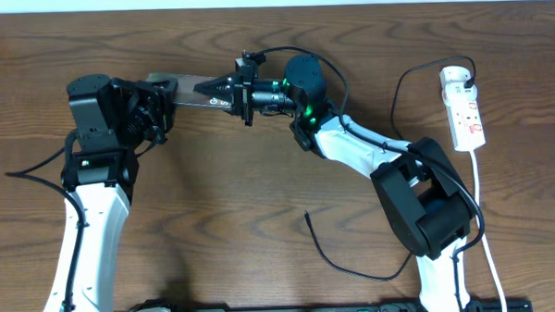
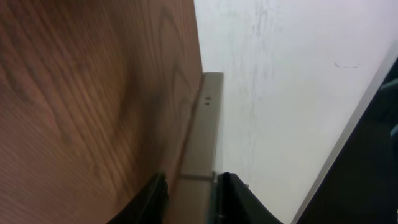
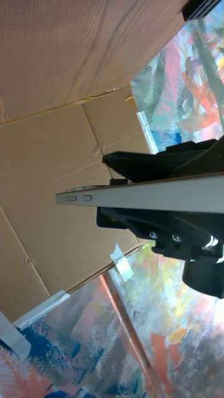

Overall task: Plug charger to phone and switch on socket
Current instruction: 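Hold the phone horizontally between left and right grippers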

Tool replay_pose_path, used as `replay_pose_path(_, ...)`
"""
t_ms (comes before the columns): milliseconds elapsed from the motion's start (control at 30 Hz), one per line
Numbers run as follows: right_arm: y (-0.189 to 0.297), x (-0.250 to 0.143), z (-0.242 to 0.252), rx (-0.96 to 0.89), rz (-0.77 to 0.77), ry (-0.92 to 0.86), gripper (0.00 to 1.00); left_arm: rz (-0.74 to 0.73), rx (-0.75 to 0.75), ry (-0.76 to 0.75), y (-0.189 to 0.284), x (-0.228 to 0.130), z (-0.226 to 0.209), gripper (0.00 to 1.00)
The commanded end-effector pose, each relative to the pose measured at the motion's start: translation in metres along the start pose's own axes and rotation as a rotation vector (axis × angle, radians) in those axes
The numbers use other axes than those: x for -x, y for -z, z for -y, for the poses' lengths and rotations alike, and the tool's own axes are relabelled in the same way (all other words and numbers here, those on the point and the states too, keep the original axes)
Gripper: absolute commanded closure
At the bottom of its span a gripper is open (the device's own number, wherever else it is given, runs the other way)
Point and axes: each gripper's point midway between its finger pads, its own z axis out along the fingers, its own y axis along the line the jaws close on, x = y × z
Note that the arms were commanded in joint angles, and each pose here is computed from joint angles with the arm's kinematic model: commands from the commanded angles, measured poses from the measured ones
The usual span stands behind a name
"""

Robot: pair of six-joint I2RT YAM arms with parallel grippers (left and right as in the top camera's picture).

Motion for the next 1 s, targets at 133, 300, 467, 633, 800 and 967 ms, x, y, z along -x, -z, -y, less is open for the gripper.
replay_pose_path(133, -0.01, -0.017, -0.017, 0.026, -0.037, 0.06, 0.98, -0.005, -0.007, -0.002, -0.001, 0.001, 0.001, 0.72)
replay_pose_path(300, -0.012, -0.019, -0.016, 0.024, -0.042, 0.06, 0.98, -0.009, -0.008, -0.002, -0.001, 0.0, 0.001, 0.72)
replay_pose_path(467, -0.013, -0.02, -0.016, 0.023, -0.045, 0.059, 0.99, -0.012, -0.008, -0.002, -0.001, 0.0, 0.001, 0.72)
replay_pose_path(633, -0.016, -0.024, -0.014, 0.02, -0.053, 0.059, 0.99, -0.013, -0.008, -0.002, -0.001, -0.001, 0.001, 0.72)
replay_pose_path(800, -0.018, -0.026, -0.013, 0.019, -0.056, 0.058, 0.99, -0.013, -0.008, -0.002, -0.001, -0.001, 0.001, 0.72)
replay_pose_path(967, -0.018, -0.026, -0.013, 0.019, -0.057, 0.058, 0.99, -0.013, -0.008, -0.002, -0.001, -0.001, 0.001, 0.72)
